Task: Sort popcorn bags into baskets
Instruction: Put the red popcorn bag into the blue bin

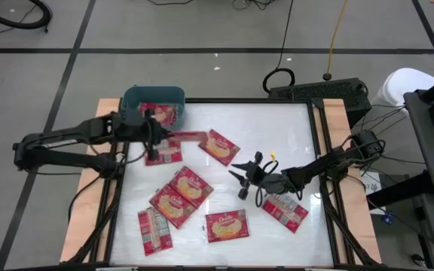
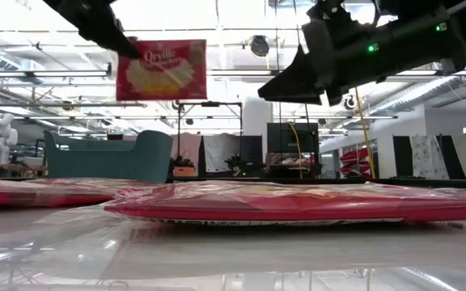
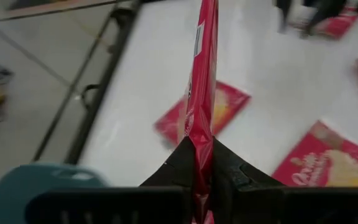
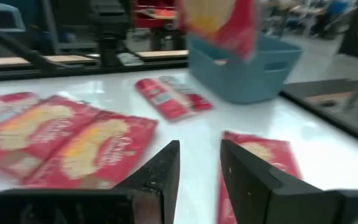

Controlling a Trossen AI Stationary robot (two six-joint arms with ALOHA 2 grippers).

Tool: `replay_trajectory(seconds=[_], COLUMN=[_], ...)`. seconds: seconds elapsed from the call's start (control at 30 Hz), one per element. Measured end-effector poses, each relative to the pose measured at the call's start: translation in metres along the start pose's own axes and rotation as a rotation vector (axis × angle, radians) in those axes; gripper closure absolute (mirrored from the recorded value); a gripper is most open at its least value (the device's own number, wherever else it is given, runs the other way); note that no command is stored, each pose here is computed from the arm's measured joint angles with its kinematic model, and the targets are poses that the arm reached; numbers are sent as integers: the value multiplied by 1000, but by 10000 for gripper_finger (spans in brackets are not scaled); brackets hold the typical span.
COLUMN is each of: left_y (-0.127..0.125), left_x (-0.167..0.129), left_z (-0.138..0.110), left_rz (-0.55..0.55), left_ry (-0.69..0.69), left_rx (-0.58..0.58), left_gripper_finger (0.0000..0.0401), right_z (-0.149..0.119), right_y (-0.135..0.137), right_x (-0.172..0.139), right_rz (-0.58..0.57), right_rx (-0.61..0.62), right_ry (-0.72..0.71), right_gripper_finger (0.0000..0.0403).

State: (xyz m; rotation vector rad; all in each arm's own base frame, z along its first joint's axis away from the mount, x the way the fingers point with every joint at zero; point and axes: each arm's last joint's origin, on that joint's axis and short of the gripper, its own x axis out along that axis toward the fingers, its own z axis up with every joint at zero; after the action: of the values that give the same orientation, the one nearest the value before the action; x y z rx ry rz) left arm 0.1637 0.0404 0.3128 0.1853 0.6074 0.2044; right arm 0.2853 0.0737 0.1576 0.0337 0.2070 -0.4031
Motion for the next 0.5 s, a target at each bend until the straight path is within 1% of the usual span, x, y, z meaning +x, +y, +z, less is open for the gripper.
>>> replay_trajectory(seconds=[0.13,0.23,0.37,0.5], left_y=[8,16,24,32], left_x=[-19,-28,-31,-32], left_z=[1,-2,-10,-14], left_rz=[102,195,269,320], left_ry=[30,70,146,194], left_rx=[9,20,68,78], left_gripper_finger=[381,378,381,380], right_z=[0,-1,-1,-2], right_y=[3,5,6,10], right_x=[0,-1,-1,-4], right_rz=[98,155,201,220], right_rx=[53,58,57,49], right_ry=[16,29,39,41], right_gripper_finger=[291,291,291,291])
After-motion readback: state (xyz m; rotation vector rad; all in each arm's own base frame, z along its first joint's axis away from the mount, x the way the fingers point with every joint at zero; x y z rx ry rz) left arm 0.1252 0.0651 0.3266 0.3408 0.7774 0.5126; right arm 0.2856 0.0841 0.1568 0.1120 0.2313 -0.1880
